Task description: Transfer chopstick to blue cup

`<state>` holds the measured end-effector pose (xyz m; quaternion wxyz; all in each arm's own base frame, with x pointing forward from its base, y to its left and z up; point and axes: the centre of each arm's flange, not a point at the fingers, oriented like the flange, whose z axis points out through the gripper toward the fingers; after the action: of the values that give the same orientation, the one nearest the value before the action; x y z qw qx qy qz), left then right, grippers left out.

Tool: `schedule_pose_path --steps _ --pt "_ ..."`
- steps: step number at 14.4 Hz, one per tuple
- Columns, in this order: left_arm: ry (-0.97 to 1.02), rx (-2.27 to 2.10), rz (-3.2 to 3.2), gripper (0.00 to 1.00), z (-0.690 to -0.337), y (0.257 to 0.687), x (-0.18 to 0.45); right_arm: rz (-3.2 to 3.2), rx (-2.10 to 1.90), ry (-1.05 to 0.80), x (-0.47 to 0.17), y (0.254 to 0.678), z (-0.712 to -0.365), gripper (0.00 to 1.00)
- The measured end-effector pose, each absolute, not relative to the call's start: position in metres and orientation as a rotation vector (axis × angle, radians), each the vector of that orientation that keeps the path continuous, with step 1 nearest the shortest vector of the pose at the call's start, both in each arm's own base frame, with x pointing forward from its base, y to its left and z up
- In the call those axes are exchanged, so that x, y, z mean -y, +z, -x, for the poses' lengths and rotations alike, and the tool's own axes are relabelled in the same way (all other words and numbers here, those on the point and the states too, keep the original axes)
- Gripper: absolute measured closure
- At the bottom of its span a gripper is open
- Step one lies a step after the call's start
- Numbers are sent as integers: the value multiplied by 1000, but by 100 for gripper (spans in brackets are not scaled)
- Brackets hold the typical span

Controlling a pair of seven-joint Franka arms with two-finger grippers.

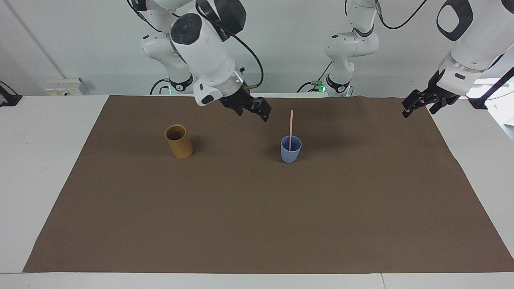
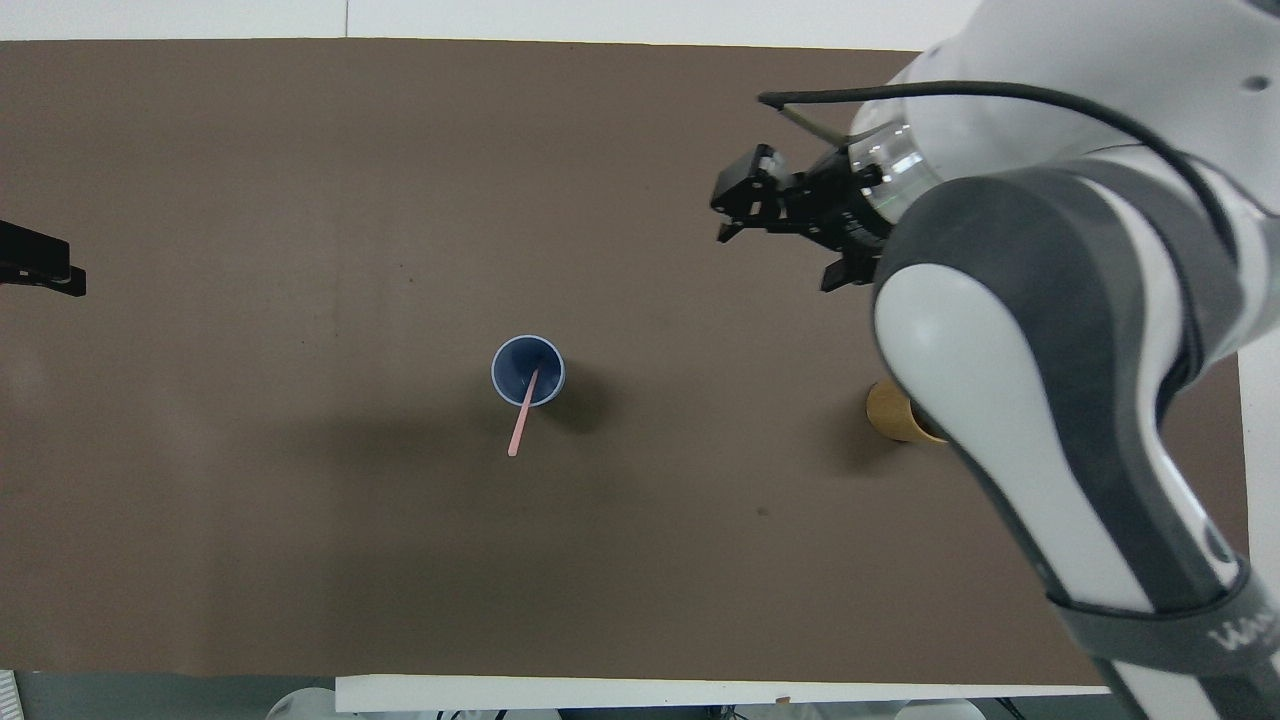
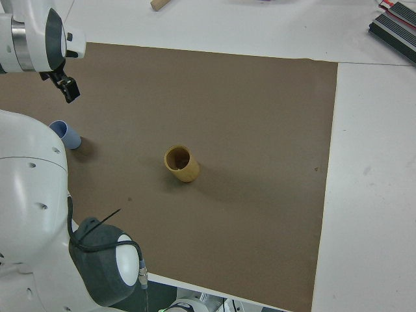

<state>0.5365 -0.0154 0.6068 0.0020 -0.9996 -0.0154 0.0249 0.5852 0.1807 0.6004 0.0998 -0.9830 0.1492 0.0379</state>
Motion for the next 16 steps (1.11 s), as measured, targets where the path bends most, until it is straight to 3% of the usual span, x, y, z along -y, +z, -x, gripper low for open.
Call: schedule_pose_path --steps 3,7,16 --pt "78 48 3136 0 -536 607 15 3077 -211 102 -89 623 -577 0" --pt "78 48 3136 0 -536 607 15 3173 -69 137 -11 669 -536 0" --pt "94 48 3135 0 -535 606 15 3175 89 228 17 659 -526 0"
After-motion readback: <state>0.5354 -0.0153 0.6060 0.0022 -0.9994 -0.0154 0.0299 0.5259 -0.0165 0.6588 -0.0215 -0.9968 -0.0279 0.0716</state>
